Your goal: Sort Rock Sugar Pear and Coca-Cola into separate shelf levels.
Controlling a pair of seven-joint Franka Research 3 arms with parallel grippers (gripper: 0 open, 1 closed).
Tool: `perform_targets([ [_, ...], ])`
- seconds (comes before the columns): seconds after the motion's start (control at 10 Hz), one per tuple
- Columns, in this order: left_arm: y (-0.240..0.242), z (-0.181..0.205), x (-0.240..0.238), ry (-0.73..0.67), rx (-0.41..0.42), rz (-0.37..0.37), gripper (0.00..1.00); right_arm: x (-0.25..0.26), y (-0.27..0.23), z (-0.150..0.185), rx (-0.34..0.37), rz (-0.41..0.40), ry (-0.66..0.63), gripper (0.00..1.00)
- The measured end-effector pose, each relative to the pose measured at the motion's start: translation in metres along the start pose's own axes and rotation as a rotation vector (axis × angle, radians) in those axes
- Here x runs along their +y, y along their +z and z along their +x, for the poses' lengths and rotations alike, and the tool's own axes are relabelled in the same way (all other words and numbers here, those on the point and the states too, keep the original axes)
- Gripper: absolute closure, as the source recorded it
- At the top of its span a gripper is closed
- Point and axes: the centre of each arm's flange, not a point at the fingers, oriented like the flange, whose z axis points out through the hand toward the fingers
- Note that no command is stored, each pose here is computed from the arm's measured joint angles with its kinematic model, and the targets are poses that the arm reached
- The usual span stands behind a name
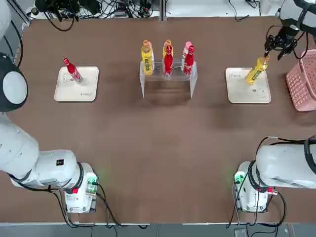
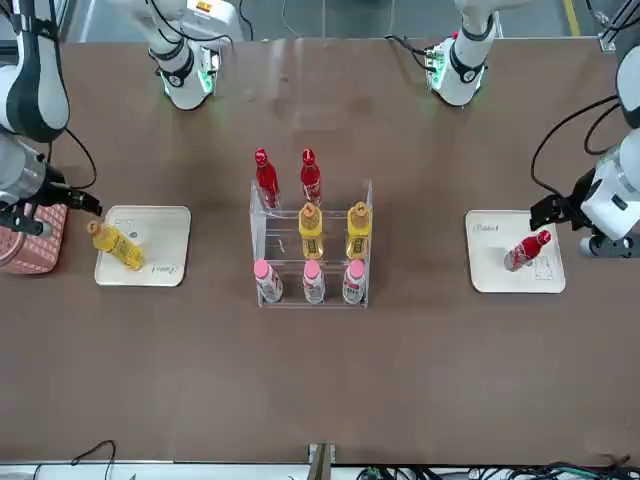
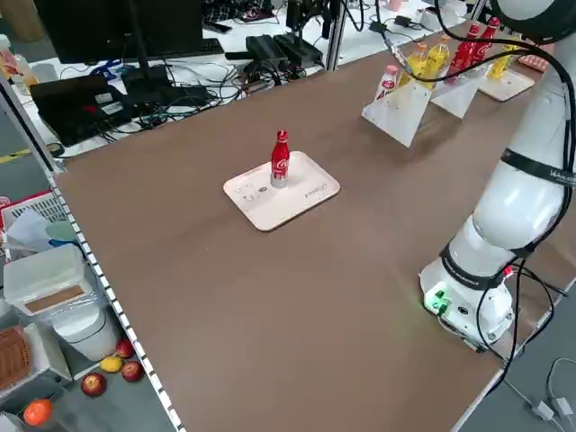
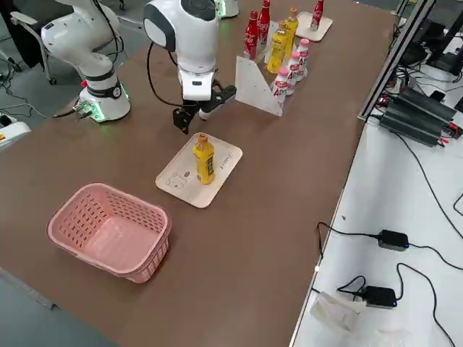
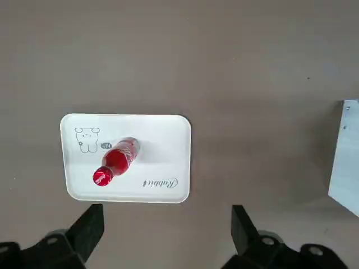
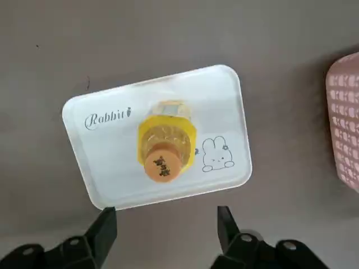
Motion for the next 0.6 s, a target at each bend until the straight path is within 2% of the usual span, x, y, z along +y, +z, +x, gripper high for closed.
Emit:
perform_targets([
  [0.6, 0.077, -0.004, -0.035, -0.037, -0.023, -0.001, 0.02, -0.006, 0.027, 0.010, 0.034, -0.001, -0.012, 0.19],
])
